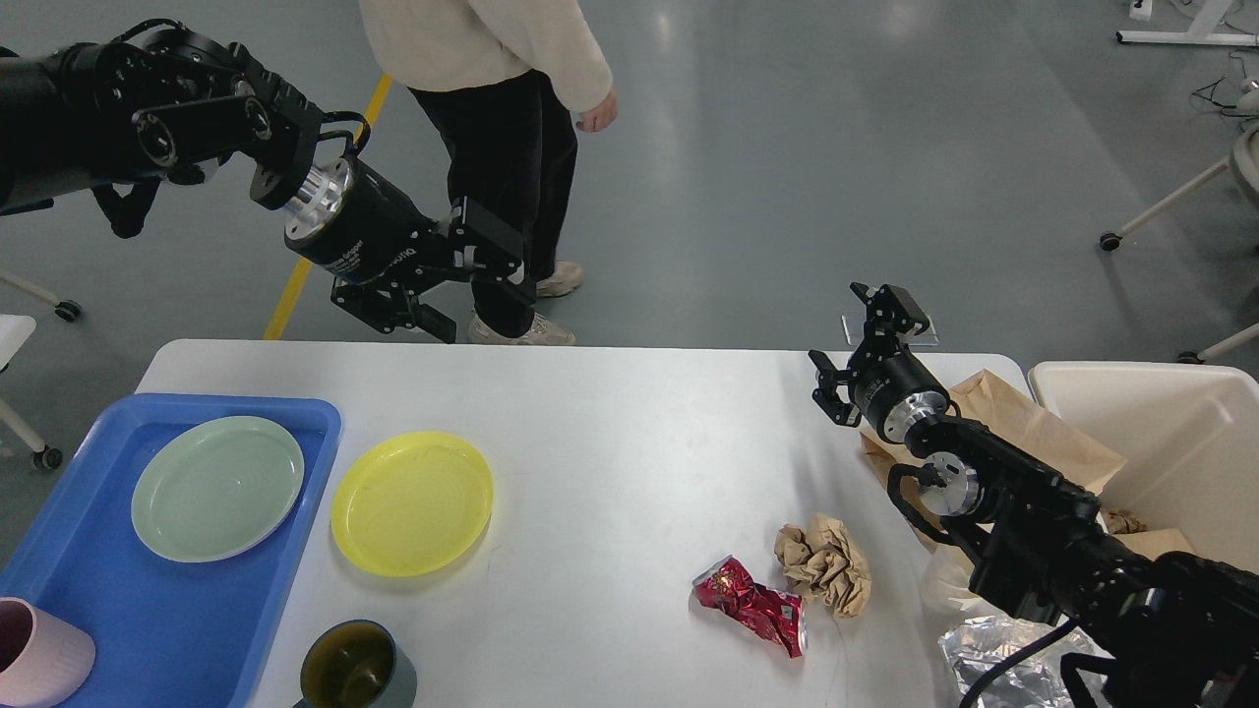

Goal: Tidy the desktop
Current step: 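Swing the raised left arm down toward the table near the tray, then lower the left gripper toward the dark olive cup beside the tray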

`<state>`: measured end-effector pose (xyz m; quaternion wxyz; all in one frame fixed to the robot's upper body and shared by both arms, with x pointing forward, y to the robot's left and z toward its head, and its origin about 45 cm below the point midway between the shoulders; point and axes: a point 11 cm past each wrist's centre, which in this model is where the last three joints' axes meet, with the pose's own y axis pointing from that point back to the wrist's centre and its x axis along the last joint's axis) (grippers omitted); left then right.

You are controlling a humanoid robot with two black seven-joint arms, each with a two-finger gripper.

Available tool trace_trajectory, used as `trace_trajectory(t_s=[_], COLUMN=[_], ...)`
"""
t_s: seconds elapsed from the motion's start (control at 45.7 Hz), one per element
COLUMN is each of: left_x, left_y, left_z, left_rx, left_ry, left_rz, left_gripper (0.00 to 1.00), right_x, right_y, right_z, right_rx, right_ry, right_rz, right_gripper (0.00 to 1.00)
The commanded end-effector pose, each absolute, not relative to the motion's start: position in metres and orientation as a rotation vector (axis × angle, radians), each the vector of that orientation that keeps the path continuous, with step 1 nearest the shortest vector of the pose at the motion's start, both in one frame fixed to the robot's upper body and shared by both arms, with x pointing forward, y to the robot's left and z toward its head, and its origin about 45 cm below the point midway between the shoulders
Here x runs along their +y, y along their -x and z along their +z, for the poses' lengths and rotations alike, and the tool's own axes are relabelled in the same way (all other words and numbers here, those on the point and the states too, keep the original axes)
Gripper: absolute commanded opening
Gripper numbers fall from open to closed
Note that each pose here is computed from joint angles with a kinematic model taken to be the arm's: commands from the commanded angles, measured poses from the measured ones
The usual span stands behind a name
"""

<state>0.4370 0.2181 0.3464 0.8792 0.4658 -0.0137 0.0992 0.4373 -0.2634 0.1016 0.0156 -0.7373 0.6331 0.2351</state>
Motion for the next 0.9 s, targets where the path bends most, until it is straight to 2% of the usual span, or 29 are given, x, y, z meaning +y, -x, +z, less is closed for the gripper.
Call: trace_trajectory(t_s=[0.0,0.284,0.613,0.875], left_x=[0.218,0.234,0.261,0.272], left_y=[-0.427,-0.392,-0.351,-0.331], left_z=[0.333,0.296,0.226,0.191], left_rx=[0.015,0.166,0.372,0.462], left_ry=[-0.981,-1.042,-1.085,-1.088], left_rz=[0.181,0.117,0.063,0.044], left_gripper=[0.96,0.96,0.96,0.96], right_x=[-0.263,-0.263,-0.263,-0.263], right_y=[-0.437,-0.438,-0.437,-0.437], right_z=[0.102,0.102,0.102,0.102], right_rx=[1.969,1.968,1.969,1.969], right_ry=[2.292,2.294,2.294,2.292], right_rz=[0.731,0.729,0.731,0.731], right_gripper=[1.0,1.0,1.0,1.0])
